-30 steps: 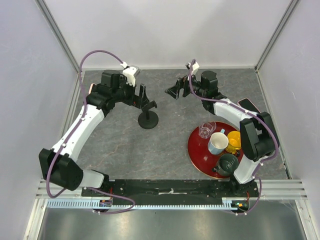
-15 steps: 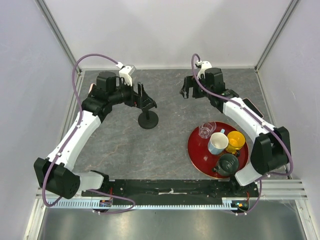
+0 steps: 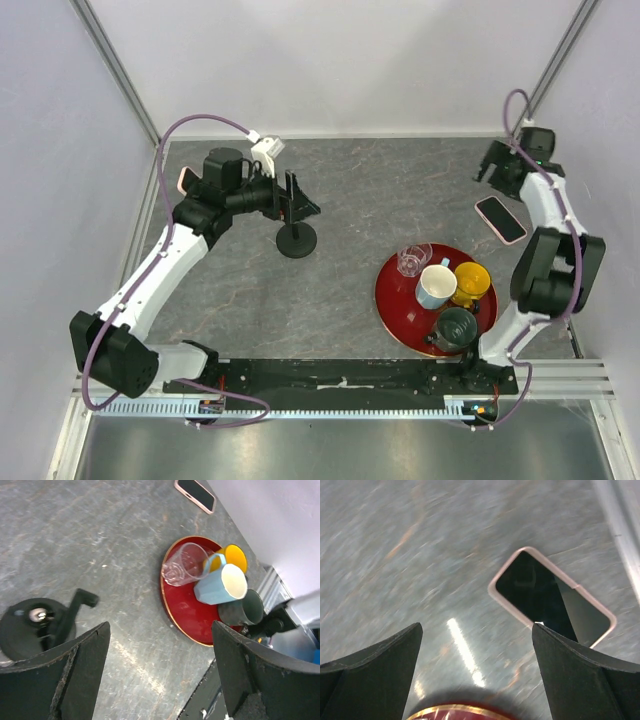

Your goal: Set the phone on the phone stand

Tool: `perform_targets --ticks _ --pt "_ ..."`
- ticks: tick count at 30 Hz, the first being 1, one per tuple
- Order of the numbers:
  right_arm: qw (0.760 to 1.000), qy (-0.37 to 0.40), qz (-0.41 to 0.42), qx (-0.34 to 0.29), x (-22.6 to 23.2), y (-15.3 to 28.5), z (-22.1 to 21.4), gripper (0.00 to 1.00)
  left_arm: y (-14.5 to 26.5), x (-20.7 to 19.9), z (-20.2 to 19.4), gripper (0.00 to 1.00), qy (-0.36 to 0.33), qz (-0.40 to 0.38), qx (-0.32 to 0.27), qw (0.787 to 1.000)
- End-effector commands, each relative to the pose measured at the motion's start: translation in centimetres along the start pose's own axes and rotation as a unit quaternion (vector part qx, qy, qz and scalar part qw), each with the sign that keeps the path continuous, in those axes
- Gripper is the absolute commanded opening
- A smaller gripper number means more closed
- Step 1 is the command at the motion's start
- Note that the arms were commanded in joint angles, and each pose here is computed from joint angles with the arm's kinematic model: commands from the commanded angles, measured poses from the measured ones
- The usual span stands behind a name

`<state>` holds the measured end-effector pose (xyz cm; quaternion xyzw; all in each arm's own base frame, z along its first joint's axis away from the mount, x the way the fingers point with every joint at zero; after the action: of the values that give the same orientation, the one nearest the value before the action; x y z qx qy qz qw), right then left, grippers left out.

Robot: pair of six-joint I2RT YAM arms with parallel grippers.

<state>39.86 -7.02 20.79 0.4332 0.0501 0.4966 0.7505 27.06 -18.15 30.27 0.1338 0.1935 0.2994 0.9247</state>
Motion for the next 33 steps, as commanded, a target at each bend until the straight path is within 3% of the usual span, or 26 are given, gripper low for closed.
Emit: perform_targets --ticks 1,5,9,14,21,25,29,33 --pt "0.995 -0.097 -0.017 0.014 -5.7 -3.2 4.2 0.98 -0.7 -3.0 0.4 0.88 -0.005 -0.064 -0.008 0.998" --pt "0.987 -0.146 -0.064 0.034 -11.5 -5.1 4.2 0.98 -0.9 -4.2 0.2 0.91 -0.026 -0.074 -0.002 0.997" --pt "0.982 -0.161 -0.103 -0.015 -13.3 -3.6 3.8 0.98 -1.4 -5.3 -0.1 0.93 -0.033 -0.091 0.006 0.995" --pt "0.983 -0.148 -0.106 -0.036 -11.9 -1.8 4.0 0.98 -1.2 -6.0 0.1 0.93 -0.038 -0.106 0.006 0.994" --pt "0.960 -0.257 -0.105 -0.029 -10.8 -2.4 0.4 0.98 -0.9 -6.8 0.5 0.93 -0.032 -0.135 0.003 0.990" --pt "0.942 -0.304 -0.117 -0.084 -11.1 -2.3 0.6 0.98 -1.0 -6.9 0.4 0.93 -0.032 -0.136 0.005 0.990" --pt "0.933 -0.306 -0.149 -0.112 -12.1 -2.2 0.4 0.98 -1.1 -7.0 0.3 0.93 -0.033 -0.137 0.007 0.990" --pt "0.936 -0.303 -0.154 -0.095 -12.5 -3.2 -0.7 0.98 -1.3 -6.9 0.2 0.93 -0.032 -0.136 0.011 0.990"
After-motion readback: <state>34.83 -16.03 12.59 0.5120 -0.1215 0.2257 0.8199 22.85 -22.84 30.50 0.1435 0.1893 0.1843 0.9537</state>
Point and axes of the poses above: each gripper's point midway between its finger pads, its own y axis back along the fingers, its own x axis along the line the jaws close on, z = x × y, the point moved 7 cm from there along y, back along the fingers, and after that the axes turned 14 degrees about -y, right-handed, at the moved point
